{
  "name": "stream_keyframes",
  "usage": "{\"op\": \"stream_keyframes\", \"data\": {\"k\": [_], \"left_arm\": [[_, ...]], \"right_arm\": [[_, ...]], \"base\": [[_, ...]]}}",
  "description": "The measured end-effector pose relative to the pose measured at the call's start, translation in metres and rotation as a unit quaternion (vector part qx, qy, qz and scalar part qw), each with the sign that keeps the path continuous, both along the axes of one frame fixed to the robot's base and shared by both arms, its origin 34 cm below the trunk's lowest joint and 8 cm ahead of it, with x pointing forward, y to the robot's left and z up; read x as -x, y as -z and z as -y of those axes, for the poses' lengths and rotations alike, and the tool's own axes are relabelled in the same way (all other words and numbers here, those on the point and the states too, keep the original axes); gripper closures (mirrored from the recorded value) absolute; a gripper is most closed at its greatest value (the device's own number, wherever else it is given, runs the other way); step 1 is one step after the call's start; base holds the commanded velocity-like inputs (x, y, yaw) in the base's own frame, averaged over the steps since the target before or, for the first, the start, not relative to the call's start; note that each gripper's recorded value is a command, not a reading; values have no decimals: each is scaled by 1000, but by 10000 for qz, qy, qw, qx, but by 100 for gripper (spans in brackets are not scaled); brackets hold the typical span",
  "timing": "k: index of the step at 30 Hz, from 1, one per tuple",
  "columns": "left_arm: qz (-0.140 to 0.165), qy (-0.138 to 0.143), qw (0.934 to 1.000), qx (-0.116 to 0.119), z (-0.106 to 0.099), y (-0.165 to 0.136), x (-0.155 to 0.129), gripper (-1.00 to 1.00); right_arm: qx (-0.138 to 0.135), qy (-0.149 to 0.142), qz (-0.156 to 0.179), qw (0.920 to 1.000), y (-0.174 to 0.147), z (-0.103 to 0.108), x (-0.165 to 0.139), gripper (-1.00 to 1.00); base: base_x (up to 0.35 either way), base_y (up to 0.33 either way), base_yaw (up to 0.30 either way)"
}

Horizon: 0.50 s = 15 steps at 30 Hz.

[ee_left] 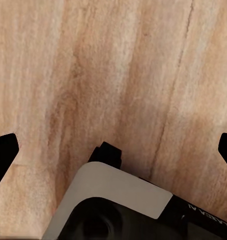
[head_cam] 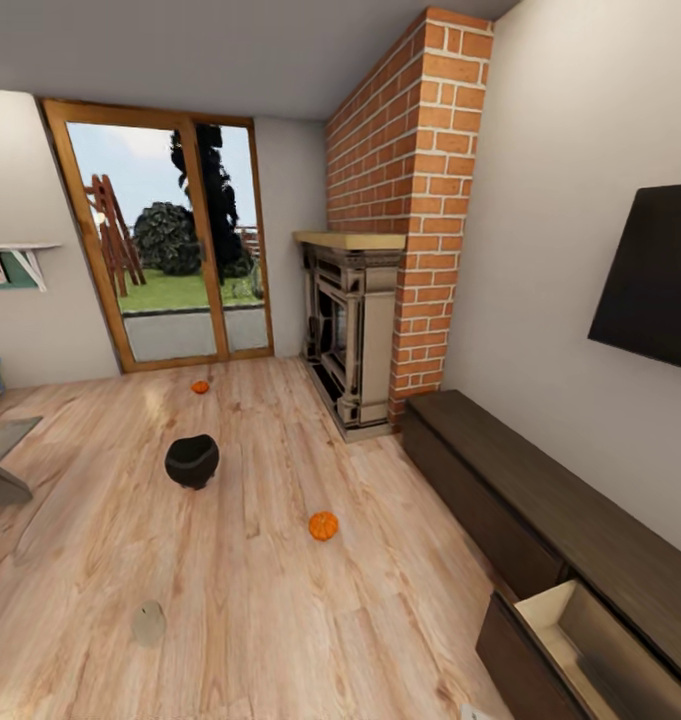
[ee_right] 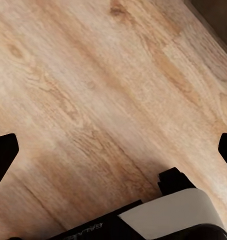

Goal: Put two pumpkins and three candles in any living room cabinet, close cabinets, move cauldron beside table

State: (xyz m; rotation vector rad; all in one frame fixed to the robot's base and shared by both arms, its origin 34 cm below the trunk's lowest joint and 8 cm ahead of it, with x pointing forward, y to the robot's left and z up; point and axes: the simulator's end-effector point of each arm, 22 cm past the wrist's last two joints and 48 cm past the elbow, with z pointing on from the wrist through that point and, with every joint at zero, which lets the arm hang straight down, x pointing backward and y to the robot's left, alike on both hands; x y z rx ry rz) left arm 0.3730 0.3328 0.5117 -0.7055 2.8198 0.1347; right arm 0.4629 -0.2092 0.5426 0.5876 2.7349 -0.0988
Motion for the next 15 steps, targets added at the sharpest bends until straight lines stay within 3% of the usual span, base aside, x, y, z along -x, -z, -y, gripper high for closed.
{"op": "stream_keyframes", "data": {"k": [15], "left_arm": [[-107, -2, 9999, -15, -2, 5, 7, -100]], "right_arm": [[-97, -116, -411, 9990, 12, -8, 21, -100]], "base": [[17, 2, 121]]}}
